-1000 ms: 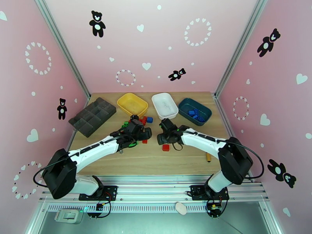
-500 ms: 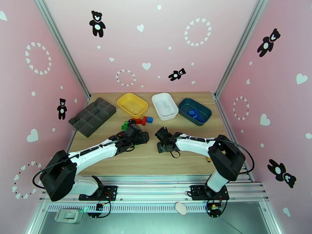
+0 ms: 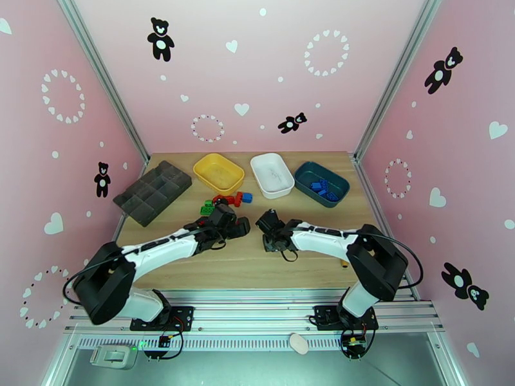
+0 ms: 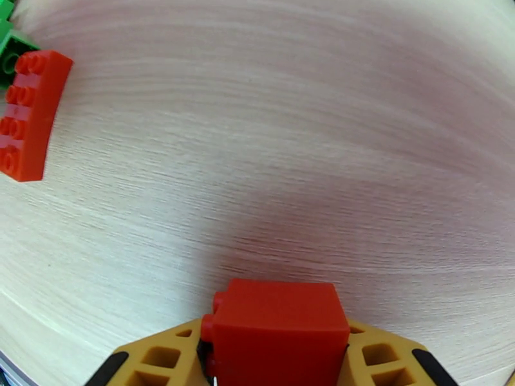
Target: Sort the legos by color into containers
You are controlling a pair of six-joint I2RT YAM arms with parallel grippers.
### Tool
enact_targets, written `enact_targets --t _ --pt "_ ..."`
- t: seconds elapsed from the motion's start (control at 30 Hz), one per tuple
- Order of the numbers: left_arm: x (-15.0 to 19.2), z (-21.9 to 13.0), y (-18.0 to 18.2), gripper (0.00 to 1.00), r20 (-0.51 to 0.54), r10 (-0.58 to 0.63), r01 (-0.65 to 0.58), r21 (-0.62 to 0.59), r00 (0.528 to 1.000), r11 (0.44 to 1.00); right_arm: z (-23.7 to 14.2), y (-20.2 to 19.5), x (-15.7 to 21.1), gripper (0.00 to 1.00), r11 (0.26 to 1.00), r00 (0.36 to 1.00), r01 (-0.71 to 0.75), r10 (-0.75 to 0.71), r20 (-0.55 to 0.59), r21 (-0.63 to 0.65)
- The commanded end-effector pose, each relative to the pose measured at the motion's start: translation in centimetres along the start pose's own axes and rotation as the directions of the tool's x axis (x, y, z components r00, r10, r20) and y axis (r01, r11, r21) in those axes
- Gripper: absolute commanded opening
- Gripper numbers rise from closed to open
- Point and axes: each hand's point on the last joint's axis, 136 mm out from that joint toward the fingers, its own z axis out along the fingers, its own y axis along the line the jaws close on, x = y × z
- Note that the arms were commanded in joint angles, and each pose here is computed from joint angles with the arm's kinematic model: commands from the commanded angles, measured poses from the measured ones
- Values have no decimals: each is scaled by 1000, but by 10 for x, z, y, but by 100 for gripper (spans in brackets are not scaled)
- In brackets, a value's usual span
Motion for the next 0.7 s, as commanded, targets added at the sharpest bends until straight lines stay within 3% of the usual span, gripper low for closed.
enact_targets --t 0.0,0.33,0.53,0.67 --pt "-22 4 -43 97 6 -12 11 133 1000 991 -23 -10 -35 40 1000 997 -12 11 79 4" --pt "-83 23 -102 97 -5 -55 54 294 998 954 -31 -43 -126 39 988 978 -120 134 160 -92" --pt "-122 44 -112 96 -7 -88 86 314 996 945 -29 -60 -195 39 979 964 -165 186 191 -123" --pt "-142 54 -101 95 1 -134 128 304 991 944 -20 -71 -230 39 977 960 -182 201 194 -112"
